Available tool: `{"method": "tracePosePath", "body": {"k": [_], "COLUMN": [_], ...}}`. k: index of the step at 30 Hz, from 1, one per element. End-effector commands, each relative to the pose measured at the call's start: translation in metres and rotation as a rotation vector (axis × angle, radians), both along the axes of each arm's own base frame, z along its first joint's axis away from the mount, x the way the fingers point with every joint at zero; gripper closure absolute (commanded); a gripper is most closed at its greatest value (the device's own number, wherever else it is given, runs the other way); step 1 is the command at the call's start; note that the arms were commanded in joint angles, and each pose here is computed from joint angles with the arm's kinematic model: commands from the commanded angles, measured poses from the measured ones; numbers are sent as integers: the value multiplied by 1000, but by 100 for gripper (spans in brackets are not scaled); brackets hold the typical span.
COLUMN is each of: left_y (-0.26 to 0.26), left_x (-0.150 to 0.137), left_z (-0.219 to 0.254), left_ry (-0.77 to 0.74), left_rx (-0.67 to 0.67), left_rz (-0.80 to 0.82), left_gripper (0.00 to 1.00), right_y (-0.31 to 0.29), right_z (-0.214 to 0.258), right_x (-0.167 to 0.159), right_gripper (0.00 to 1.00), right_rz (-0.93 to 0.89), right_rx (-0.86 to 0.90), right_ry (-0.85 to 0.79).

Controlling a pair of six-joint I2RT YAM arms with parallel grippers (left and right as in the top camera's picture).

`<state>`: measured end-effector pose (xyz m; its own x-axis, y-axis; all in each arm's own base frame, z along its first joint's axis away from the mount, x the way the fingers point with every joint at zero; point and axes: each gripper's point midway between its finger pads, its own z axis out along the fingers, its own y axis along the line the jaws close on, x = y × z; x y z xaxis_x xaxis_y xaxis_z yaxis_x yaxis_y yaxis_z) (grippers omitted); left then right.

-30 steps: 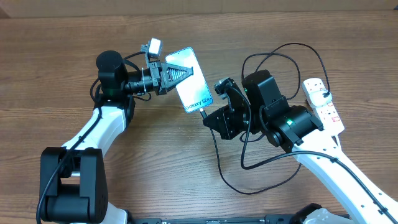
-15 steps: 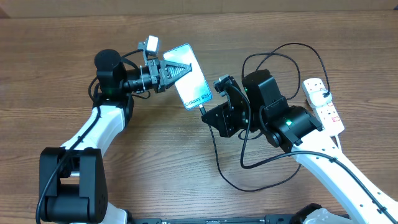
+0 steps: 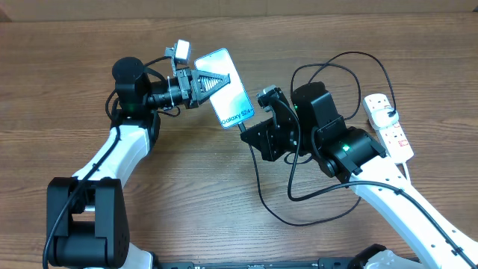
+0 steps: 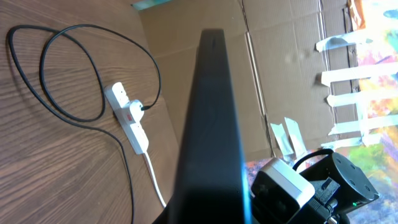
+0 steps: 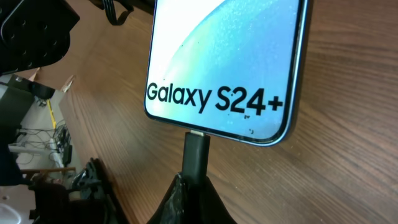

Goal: Plug charger to phone and switch on socket
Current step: 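Push the plug up into the phone port with the right gripper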

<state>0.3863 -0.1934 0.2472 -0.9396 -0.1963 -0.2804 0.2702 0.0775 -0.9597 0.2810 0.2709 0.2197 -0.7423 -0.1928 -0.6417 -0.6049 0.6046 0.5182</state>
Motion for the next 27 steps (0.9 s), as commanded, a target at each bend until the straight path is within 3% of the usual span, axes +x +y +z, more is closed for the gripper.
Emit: {"method": "tracePosePath", "body": {"k": [1, 11, 27], "left_y": [-28, -30, -30], "left_x": [-60, -61, -54], "left_z": [-6, -8, -11], "left_ry": [-55, -83, -85], "left_rx": [-13, -10, -3], "left_rz": [-322, -318, -278], "left_gripper": [96, 96, 96], "right_y": [3, 9, 8], "right_z": [45, 67, 67], "right_x": [29, 39, 39], "right_gripper": [96, 96, 96], "right_rz": [-54, -56, -70], "right_rx": [64, 123, 130], "right_ry": [-184, -278, -259]}}
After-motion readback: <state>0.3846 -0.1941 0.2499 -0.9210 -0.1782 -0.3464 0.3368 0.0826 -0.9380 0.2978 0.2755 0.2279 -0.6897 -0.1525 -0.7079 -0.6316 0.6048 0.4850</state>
